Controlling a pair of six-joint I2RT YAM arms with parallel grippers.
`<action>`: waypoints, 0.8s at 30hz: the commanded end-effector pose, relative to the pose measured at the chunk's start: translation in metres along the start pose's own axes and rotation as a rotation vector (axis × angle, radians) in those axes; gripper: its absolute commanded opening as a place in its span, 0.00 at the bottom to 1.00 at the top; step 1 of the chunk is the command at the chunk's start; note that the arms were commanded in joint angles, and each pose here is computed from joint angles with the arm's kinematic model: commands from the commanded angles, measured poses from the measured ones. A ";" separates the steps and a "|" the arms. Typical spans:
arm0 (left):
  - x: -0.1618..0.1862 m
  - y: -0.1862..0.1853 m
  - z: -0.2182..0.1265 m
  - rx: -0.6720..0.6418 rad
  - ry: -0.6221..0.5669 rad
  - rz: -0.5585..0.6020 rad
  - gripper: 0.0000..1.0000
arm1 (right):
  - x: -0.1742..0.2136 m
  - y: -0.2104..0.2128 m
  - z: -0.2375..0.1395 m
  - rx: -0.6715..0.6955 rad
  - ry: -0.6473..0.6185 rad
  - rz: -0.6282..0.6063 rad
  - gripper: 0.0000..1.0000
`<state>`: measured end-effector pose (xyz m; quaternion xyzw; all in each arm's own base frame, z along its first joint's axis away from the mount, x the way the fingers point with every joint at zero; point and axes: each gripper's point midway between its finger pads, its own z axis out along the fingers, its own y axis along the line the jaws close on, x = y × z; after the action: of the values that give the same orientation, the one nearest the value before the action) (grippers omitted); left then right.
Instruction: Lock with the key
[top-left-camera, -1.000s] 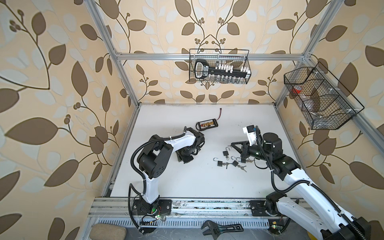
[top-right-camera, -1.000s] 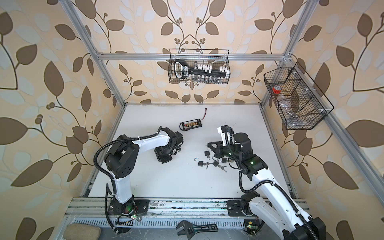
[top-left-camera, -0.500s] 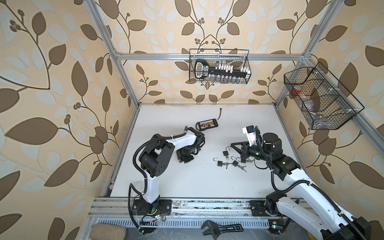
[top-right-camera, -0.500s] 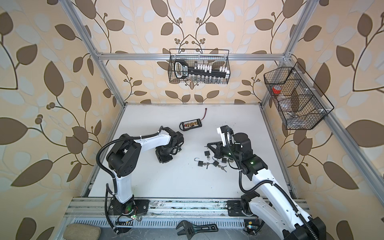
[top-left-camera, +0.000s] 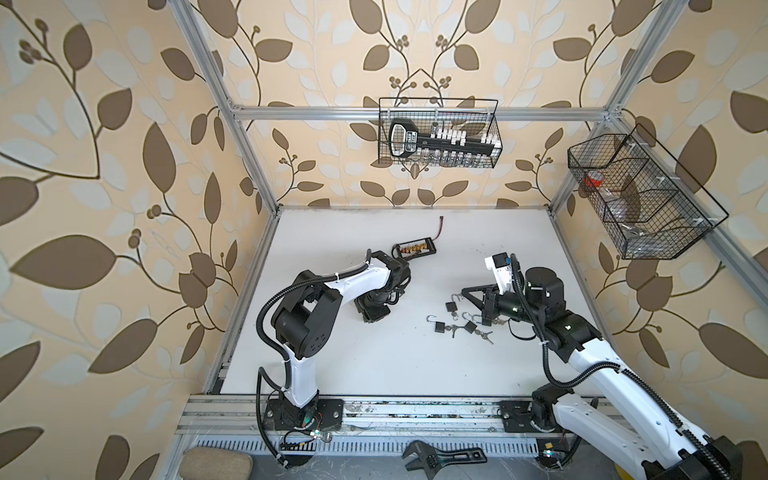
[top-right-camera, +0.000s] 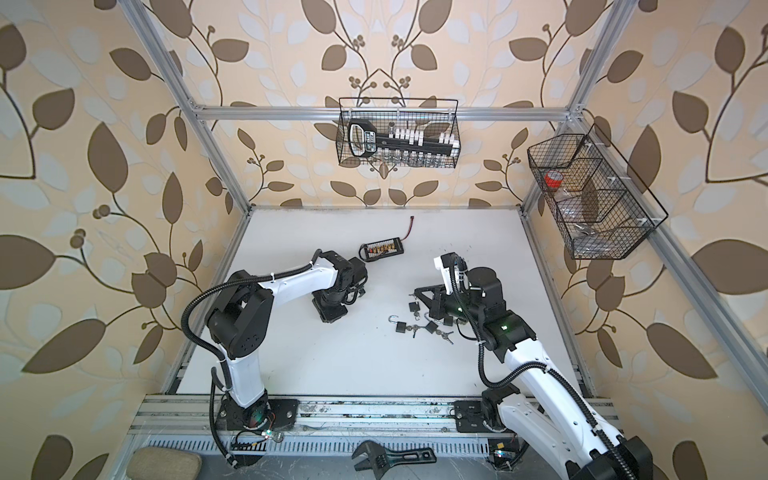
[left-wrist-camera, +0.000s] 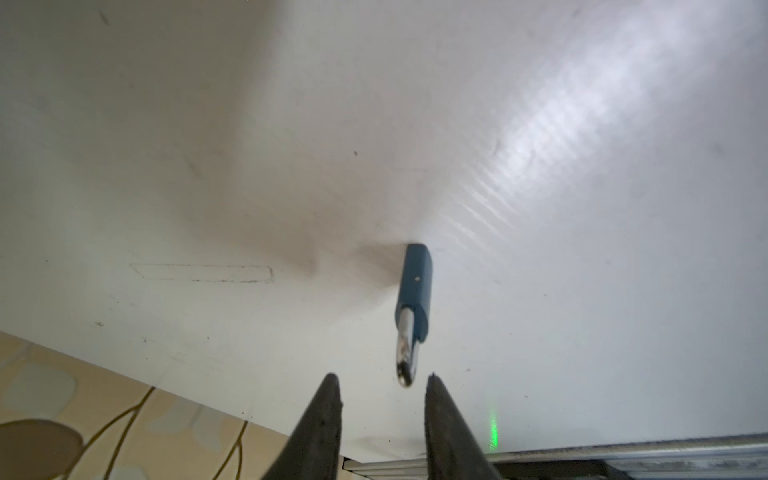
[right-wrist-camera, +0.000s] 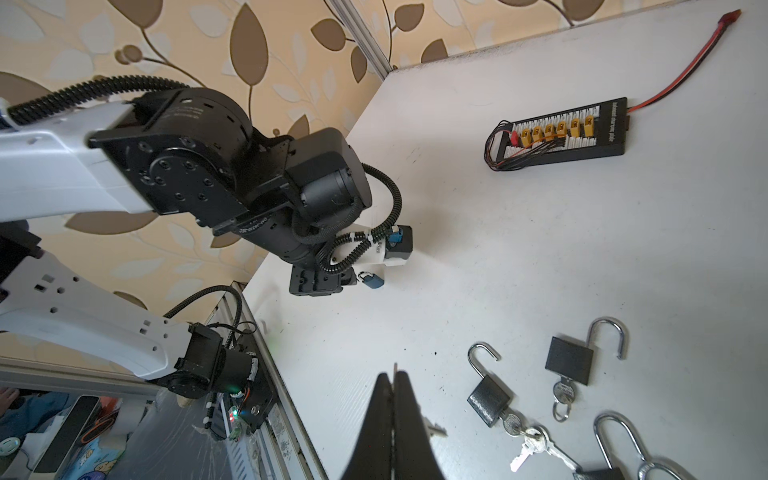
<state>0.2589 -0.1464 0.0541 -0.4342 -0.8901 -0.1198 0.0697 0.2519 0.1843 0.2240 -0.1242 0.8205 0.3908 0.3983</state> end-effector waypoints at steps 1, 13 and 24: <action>-0.004 -0.012 -0.014 0.076 -0.049 0.003 0.36 | 0.005 -0.001 -0.001 -0.006 0.008 -0.010 0.00; -0.004 0.043 -0.019 -0.125 -0.049 -0.124 0.26 | 0.007 -0.002 -0.001 -0.004 0.011 -0.008 0.00; -0.005 0.069 -0.031 -0.150 -0.123 -0.255 0.22 | 0.006 0.000 -0.004 -0.005 0.006 -0.012 0.00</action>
<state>0.3104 -0.1163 0.0728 -0.3529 -0.9201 -0.1697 0.0070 0.2506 0.1838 0.2236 -0.1241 0.8206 0.3906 0.3982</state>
